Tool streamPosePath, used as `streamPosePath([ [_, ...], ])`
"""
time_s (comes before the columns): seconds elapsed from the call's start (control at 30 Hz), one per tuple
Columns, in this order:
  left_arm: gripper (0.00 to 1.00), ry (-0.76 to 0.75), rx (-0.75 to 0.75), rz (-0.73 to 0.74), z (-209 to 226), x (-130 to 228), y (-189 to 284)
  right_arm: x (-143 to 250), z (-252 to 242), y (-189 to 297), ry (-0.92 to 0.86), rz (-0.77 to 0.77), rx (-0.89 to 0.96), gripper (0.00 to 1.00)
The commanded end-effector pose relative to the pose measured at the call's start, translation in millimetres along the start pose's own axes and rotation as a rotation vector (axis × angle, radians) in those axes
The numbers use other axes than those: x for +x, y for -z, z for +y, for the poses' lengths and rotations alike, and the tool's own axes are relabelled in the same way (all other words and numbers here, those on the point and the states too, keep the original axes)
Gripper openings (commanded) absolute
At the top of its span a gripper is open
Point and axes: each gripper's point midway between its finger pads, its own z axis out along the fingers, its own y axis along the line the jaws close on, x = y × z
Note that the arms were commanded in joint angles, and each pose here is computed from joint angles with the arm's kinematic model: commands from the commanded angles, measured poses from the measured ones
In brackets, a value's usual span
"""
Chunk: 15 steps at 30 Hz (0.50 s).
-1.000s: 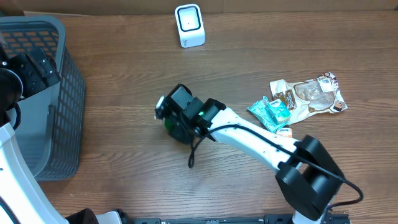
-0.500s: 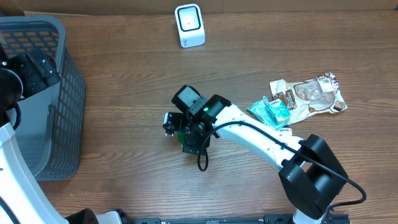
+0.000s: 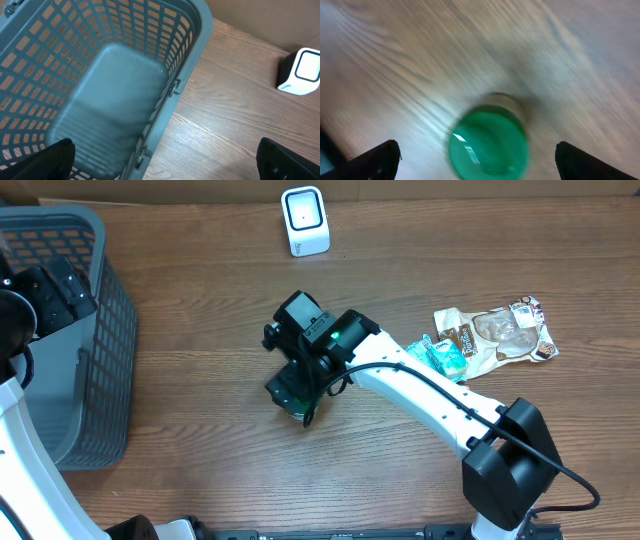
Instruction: Scan the item barcode
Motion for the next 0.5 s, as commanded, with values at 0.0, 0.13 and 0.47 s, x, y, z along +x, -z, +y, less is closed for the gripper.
streamPosePath([
  [0.0, 1.00, -0.012, -0.008, -0.010, 2, -3, 1, -5, 23, 5, -0.148, -0.032, -0.092, 1.00],
  [0.13, 0.99, -0.012, -0.008, -0.010, 2, -3, 1, 6, 5, -12, -0.231, -0.027, 0.090, 1.00],
  [0.47, 1.00, -0.012, -0.008, -0.010, 2, -3, 1, 17, -20, -22, -0.252, -0.034, 0.263, 1.00],
])
